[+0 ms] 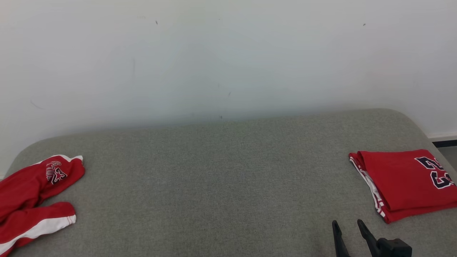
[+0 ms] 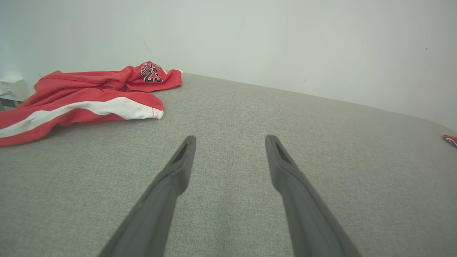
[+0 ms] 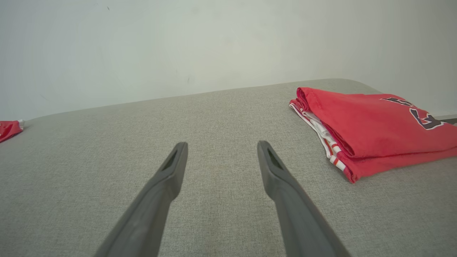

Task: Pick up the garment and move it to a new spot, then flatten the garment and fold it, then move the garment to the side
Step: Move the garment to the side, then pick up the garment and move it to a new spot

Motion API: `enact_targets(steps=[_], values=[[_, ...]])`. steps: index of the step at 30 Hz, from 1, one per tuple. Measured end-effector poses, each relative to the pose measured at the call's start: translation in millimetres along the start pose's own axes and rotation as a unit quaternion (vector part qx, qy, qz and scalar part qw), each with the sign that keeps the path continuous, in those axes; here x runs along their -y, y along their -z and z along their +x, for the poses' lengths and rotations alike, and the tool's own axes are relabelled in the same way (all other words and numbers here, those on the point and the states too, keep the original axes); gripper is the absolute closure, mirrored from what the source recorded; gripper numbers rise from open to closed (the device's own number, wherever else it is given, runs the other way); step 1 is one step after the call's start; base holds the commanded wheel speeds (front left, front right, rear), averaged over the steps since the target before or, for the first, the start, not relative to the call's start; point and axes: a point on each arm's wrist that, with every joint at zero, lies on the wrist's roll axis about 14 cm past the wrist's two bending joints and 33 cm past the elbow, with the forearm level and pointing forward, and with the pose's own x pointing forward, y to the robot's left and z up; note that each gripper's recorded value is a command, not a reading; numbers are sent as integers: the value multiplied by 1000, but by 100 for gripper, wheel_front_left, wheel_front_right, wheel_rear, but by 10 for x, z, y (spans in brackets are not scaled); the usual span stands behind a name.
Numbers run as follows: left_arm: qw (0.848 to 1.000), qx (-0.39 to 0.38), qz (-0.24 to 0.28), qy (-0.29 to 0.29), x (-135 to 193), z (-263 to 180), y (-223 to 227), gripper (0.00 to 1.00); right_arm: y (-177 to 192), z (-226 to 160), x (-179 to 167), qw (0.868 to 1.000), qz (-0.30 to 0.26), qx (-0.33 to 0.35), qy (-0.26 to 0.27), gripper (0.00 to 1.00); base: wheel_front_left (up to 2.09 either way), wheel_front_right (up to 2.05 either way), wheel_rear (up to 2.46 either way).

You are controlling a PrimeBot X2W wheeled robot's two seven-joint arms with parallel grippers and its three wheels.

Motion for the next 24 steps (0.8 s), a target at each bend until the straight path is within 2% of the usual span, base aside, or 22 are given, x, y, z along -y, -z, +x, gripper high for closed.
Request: enact_targets(steps=[16, 24], values=[[1000, 13, -2, -4, -30, -3, -72, 0, 3, 26, -55, 1000, 5, 3, -8, 0, 0, 0, 0], [999, 22, 4, -42, -299, -152, -124, 0, 54, 112, -275, 999, 10, -5, -42, 0, 0, 0, 0]])
